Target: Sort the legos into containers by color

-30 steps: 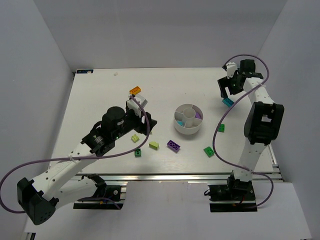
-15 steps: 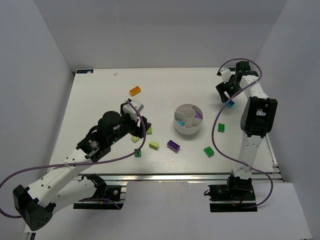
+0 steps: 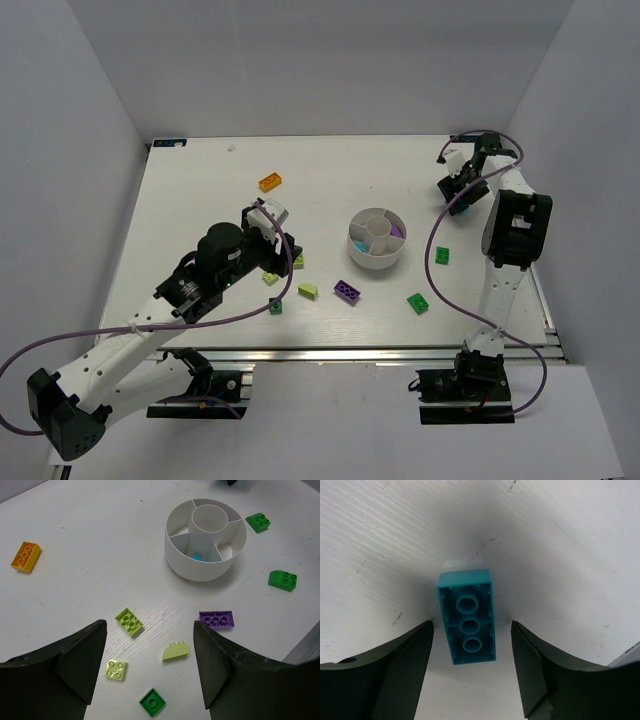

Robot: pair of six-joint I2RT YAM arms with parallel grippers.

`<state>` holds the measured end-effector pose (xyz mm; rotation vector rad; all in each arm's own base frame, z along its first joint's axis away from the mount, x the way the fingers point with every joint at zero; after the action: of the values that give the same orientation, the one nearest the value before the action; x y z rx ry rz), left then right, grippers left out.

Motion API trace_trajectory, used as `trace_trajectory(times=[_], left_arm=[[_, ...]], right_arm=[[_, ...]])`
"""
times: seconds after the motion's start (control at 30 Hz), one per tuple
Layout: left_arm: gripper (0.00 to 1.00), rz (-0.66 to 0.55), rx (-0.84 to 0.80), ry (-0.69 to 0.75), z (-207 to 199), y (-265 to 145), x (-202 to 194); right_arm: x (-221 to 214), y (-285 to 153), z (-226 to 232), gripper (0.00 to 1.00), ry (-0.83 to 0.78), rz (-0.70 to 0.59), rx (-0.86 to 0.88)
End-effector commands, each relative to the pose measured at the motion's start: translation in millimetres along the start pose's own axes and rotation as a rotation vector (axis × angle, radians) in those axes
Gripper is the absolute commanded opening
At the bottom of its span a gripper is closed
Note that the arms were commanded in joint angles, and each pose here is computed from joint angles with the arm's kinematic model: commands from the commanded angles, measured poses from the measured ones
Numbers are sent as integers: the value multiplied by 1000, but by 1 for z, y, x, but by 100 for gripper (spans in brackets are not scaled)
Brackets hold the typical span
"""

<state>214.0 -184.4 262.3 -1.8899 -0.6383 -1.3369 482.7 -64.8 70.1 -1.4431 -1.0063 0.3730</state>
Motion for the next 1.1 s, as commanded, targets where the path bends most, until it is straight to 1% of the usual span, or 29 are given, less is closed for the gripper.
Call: trace_trajectory(times=[0.0,0.03,0.07,0.13,0.17,0.23,0.3,0.33,0.37,0.4,0.43,0.47,0.5,0.53,0.57,0.6,0.63,0.67,0.7,0.73,0.77,0.8,0.83,0.87,0.9,0.93,1.07], left_arm=[[80,-23,-8,3,-1,-2,3],[80,-23,-11,5,-1,-2,2],[80,-24,-11,5,-1,-2,2],[80,-34,-32,2,-3,-2,2],[80,-39,-32,-5,-3,-1,2],[79,-40,-136,-30,-18,0,3],[79,-34,-193,-66,-26,3,0],[79,-15,-220,-115,-31,7,-3],[78,-23,-284,-140,-40,9,0],[79,-18,-310,-174,-45,11,1],[83,3,-323,-220,-49,18,0],[84,-14,-388,-284,-61,19,14],[84,-8,-411,-313,-65,23,18],[85,16,-426,-380,-71,31,21],[86,15,-445,-404,-75,35,27],[88,-5,-479,-424,-82,36,45],[88,-6,-492,-482,-86,39,53],[89,21,-491,-513,-88,51,51],[89,11,-510,-540,-93,54,65],[90,24,-522,-587,-97,59,69],[92,64,-527,-609,-102,72,63],[93,79,-528,-628,-103,79,63],[94,94,-545,-665,-111,81,70],[94,121,-548,-685,-112,93,65],[95,138,-561,-709,-114,97,63],[95,147,-580,-728,-117,99,66],[95,156,-606,-781,-122,114,69]], right_arm=[[-6,7,-2,68,-11,-7,41],[-8,9,0,65,-10,-7,55],[-9,11,2,58,-9,-3,63],[-11,13,6,49,-10,-4,82],[-12,11,7,38,-12,-6,87],[-17,11,14,23,-14,-7,107],[-15,1,16,9,-28,-35,96],[-18,2,26,8,-29,-44,121],[-12,-16,25,4,-43,-80,94],[-6,-26,28,3,-55,-113,86],[1,-35,36,2,-58,-173,107],[5,-58,47,0,-73,-217,103],[11,-72,57,0,-89,-265,114],[20,-86,70,0,-104,-352,148],[24,-111,89,0,-141,-409,149],[29,-124,102,0,-171,-458,167],[34,-137,120,0,-186,-534,216],[34,-156,140,0,-220,-574,220],[37,-165,154,0,-259,-609,231],[44,-188,171,0,-308,-680,221],[44,-196,181,0,-329,-710,223],[42,-195,199,0,-346,-726,251],[43,-202,208,0,-363,-760,254],[44,-217,218,0,-401,-796,228],[45,-219,232,0,-415,-816,255],[45,-229,239,0,-443,-842,233],[46,-237,263,0,-494,-876,252]])
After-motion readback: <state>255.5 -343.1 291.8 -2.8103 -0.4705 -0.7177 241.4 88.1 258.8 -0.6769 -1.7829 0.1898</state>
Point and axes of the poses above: each gripper's point midway between its finger pads, its own y axis out along the fingers, its own z axis along the line the jaws close on, x = y × z, the point moved 5 cm from there along -y, back along the fingers, and after that the axes turned 12 degrees about -y, right-handed, at the moved point
